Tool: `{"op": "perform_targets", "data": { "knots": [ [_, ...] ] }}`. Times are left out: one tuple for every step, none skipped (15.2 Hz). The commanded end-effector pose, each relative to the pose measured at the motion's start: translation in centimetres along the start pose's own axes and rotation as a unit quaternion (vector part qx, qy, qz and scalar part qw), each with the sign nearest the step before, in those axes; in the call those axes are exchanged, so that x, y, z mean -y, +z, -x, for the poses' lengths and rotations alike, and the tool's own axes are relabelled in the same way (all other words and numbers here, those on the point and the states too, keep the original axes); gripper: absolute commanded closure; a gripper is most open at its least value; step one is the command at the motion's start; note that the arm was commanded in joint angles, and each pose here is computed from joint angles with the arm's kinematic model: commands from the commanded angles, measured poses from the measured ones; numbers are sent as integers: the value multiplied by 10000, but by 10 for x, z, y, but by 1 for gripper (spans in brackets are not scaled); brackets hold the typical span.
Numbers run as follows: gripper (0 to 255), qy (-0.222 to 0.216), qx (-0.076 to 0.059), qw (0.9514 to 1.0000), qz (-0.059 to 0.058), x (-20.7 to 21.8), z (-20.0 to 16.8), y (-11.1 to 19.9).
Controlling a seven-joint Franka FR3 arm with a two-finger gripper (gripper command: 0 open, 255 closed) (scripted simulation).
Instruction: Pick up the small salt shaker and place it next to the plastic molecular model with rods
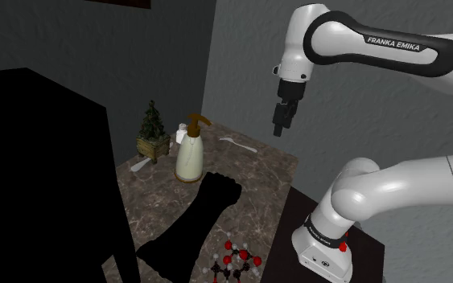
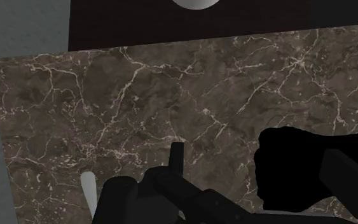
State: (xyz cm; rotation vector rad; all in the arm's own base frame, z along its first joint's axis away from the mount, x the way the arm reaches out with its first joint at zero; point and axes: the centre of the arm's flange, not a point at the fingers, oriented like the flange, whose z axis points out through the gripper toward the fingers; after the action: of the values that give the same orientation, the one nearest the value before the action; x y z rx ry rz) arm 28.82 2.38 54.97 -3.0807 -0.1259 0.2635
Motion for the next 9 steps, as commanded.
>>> {"op": "perform_targets", "data": {
  "knots": [
    [0,0,0,10000,0,0,0,0],
    [0,-21,-22,10000,9,0,-12,3],
    [0,-41,-44,10000,18,-1,-24,6],
    [0,-62,-66,10000,27,-1,-36,9],
    [0,-83,-87,9999,36,-2,-49,12],
    [0,-103,-109,9999,45,-2,-61,15],
    [0,-124,-131,9998,54,-2,-73,17],
    [0,-145,-153,9998,63,-2,-85,20],
    [0,-165,-175,9997,72,-3,-98,23]
  ]
}}
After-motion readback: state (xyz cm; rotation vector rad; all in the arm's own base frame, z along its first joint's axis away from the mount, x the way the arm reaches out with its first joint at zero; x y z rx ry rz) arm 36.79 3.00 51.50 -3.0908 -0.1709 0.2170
